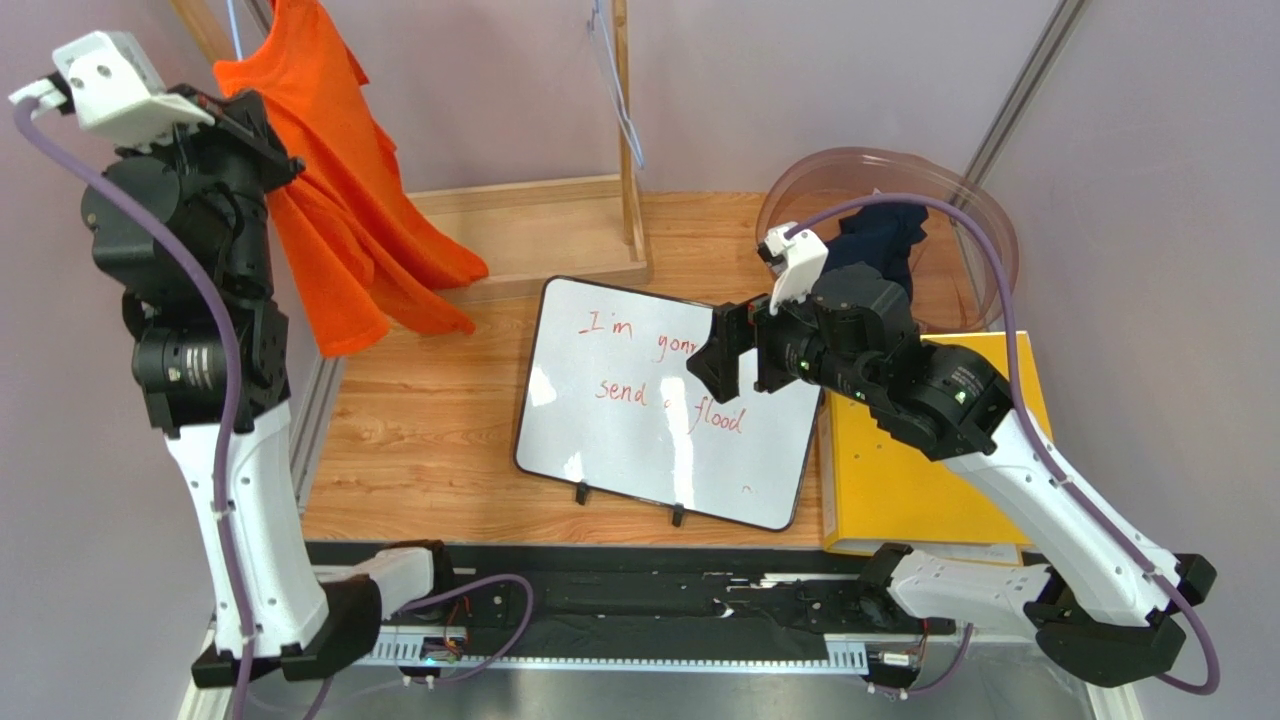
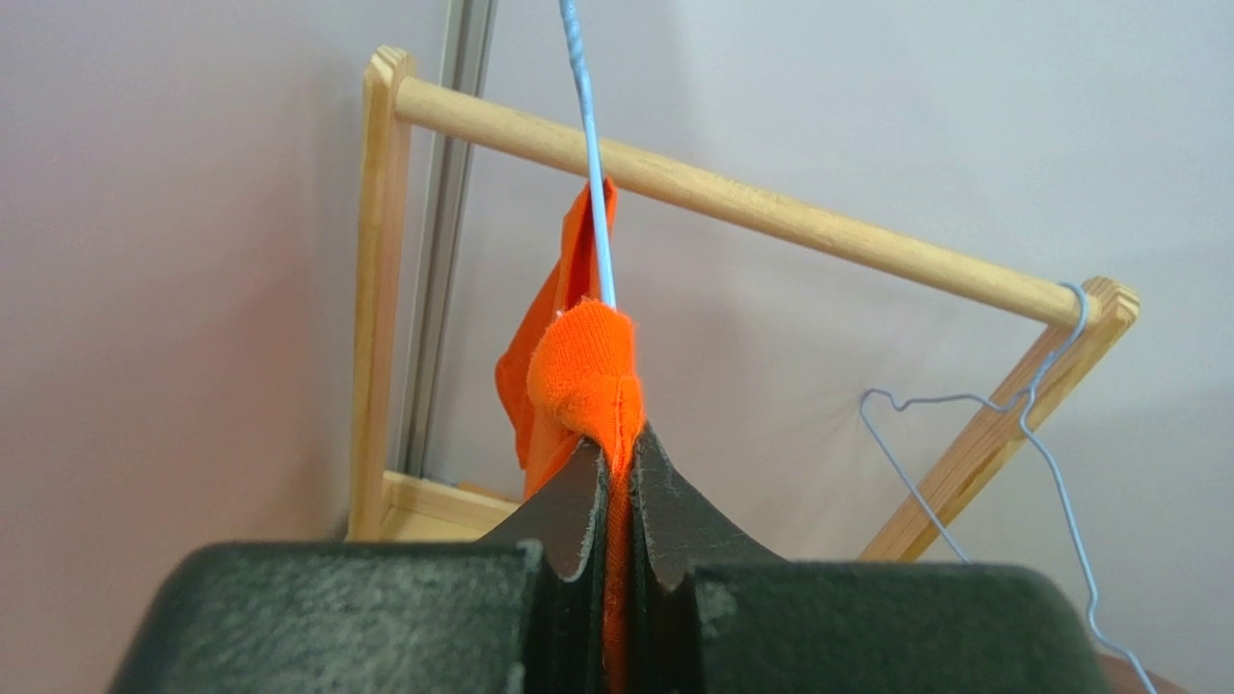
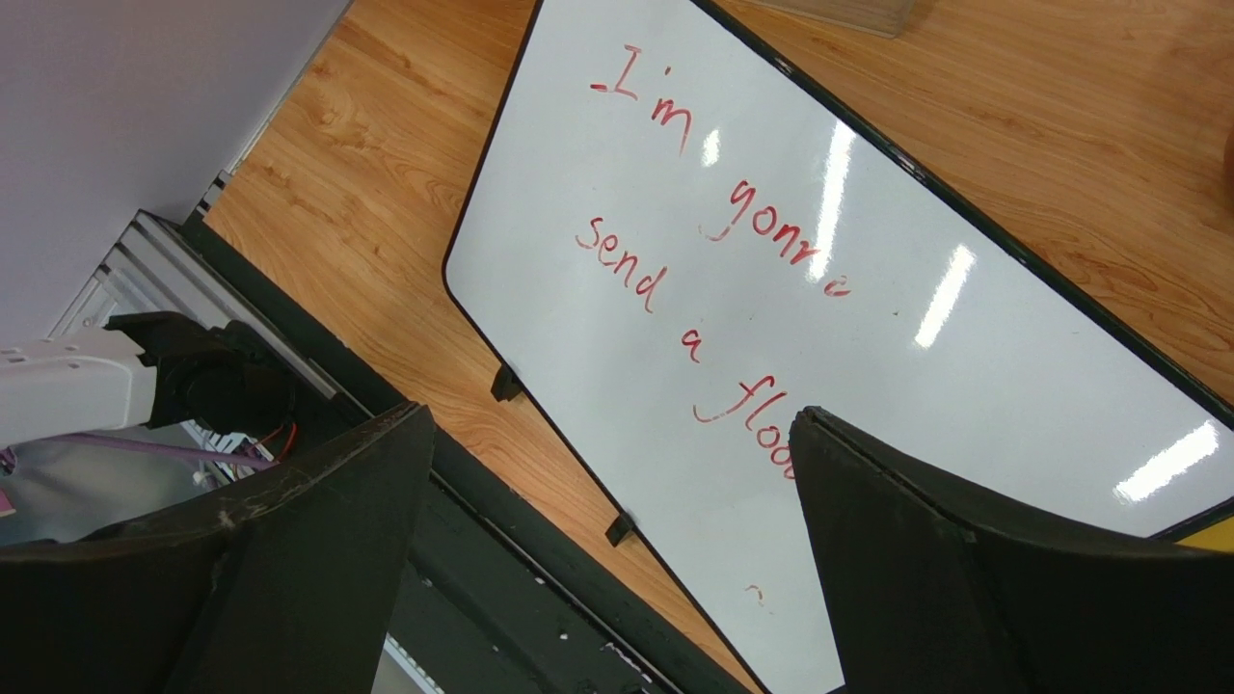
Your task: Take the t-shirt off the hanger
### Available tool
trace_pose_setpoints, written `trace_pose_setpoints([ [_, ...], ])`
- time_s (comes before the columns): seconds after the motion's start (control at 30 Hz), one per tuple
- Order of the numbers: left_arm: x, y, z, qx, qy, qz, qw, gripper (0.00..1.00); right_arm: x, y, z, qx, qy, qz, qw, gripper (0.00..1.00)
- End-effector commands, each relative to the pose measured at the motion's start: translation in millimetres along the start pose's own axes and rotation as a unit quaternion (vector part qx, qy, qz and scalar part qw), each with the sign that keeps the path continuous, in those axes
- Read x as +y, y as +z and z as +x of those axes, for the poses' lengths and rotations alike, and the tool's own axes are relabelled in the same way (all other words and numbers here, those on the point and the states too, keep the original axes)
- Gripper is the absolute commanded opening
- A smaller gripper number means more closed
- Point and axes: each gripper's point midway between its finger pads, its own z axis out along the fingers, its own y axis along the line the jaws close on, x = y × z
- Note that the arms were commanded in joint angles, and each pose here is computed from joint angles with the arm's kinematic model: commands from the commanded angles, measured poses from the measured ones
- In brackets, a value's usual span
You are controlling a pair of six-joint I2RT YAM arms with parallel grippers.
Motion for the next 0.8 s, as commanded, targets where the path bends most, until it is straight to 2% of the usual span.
trace_pose_setpoints([
  [0.0, 2, -23, -9, -0.032, -0.006, 0.010, 0.999, 0.00, 8, 3, -10, -0.022, -0.002, -0.017, 1.000, 1.00],
  [0.17, 4, -67, -1, -0.005, -0.001, 0.027, 1.000, 0.00, 12, 17, -11, -0.017, -0.007, -0.027, 0.999, 1.00],
  [0.3, -10, -93, 30, 0.048, 0.016, 0.092, 0.994, 0.00, 27, 32, -19, -0.021, -0.008, -0.059, 0.998, 1.00],
  [0.47, -16, -100, 72, 0.104, 0.023, 0.133, 0.985, 0.00, 56, 50, -52, -0.053, -0.015, -0.114, 0.992, 1.00],
  [0.57, -18, -100, 88, 0.125, 0.028, 0.145, 0.981, 0.00, 72, 71, -65, -0.061, -0.029, -0.134, 0.989, 1.00],
  [0.7, -31, -106, 105, 0.150, 0.030, 0.195, 0.969, 0.00, 92, 84, -107, -0.105, -0.051, -0.148, 0.982, 1.00],
  [0.77, -37, -110, 115, 0.164, 0.031, 0.218, 0.962, 0.00, 96, 104, -115, -0.112, -0.059, -0.145, 0.981, 1.00],
])
